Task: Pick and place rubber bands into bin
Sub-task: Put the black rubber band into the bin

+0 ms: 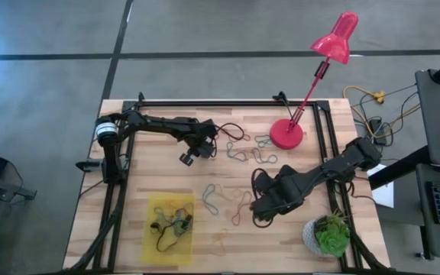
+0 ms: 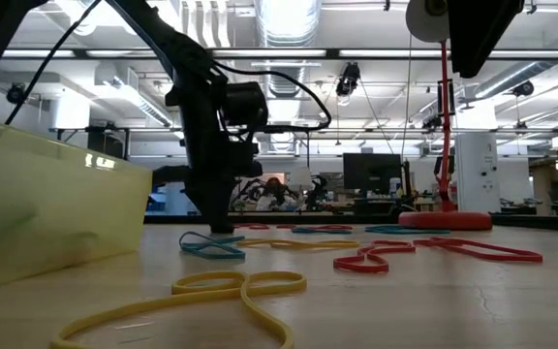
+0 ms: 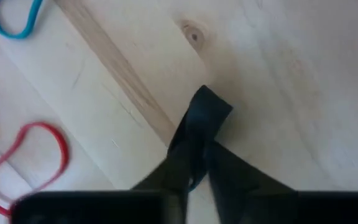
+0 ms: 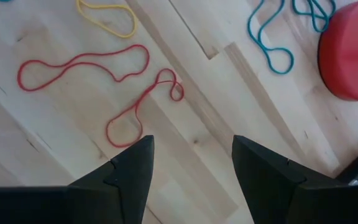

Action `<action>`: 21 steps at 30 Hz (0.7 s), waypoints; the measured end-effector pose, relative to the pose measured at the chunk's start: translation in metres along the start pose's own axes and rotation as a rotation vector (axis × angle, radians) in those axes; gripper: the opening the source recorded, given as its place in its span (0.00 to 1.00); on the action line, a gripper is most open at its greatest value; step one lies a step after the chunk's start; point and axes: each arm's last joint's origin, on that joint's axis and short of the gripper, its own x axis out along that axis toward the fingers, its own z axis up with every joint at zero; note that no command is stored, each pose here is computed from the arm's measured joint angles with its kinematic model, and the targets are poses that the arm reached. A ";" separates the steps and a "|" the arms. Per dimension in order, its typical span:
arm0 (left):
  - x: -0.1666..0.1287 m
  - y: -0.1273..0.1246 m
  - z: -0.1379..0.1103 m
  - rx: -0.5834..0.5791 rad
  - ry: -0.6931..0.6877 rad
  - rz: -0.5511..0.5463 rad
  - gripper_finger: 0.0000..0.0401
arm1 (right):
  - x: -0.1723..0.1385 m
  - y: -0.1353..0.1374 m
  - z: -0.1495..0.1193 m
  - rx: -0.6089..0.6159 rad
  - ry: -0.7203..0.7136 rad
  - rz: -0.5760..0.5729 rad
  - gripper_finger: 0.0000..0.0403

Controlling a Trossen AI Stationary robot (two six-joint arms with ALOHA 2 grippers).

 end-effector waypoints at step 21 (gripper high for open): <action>-0.167 -0.143 0.022 -0.317 -0.317 -0.350 0.00 | 0.000 0.005 0.003 0.004 -0.024 0.051 0.50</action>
